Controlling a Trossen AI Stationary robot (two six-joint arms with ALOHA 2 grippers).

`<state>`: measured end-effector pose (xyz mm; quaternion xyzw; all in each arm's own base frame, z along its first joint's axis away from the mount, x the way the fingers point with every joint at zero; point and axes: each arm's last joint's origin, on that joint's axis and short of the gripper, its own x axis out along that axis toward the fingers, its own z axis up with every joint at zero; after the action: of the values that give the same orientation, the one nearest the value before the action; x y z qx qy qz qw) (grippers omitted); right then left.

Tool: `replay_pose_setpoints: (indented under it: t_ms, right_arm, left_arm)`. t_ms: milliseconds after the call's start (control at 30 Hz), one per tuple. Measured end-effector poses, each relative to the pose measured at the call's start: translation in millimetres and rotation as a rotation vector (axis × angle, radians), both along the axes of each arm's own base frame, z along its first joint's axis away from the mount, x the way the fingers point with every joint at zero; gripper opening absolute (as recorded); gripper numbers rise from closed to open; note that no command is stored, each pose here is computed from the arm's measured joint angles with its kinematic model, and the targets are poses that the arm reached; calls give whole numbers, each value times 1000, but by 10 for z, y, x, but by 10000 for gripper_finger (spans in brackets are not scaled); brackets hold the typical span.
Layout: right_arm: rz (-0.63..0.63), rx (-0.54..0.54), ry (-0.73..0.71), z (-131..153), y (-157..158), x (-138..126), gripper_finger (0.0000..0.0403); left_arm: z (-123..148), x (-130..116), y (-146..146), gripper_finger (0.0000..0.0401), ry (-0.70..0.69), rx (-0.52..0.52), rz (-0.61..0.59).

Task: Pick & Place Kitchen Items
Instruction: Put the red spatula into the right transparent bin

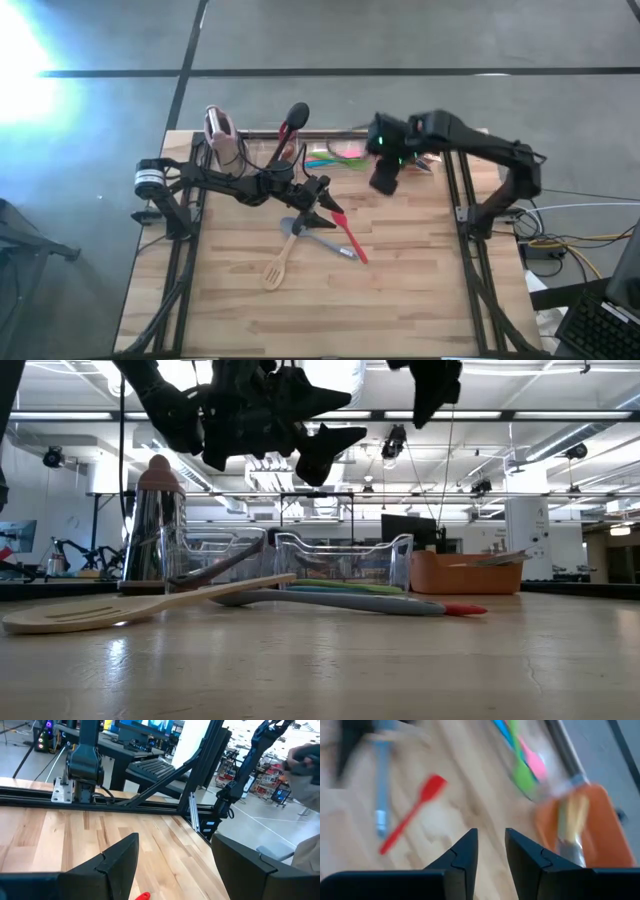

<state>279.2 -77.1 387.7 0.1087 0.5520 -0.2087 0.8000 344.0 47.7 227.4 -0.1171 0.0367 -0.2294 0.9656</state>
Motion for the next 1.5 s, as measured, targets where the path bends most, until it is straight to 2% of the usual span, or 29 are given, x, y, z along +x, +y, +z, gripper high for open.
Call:
replay_pose_setpoints:
  t_ms: [200, 333, 667, 900, 1200, 1367, 1500]
  right_arm:
    - [173, -29, -175, -252, 493, 164, 95]
    - [215, -32, -202, -534, 600, 255, 99]
    - [200, -23, -58, -1267, 470, 447, 142]
    - [178, 0, 20, -1631, 372, 623, 199]
    - [206, 9, 101, -1971, 352, 843, 285]
    - [232, -2, 91, -2092, 341, 933, 318]
    - [273, 36, 95, -2210, 331, 980, 334]
  left_arm:
    - [76, -77, 14, 252, 48, -4, 9]
    - [119, -146, 0, 252, 93, 23, 16]
    - [56, -317, -15, 252, 302, 79, 95]
    - [-45, -362, 20, 252, 349, 92, 133]
    - [-60, -576, 129, 252, 512, 99, 196]
    - [-56, -751, 140, 252, 605, 140, 317]
    - [-54, -879, 139, 252, 598, 159, 376]
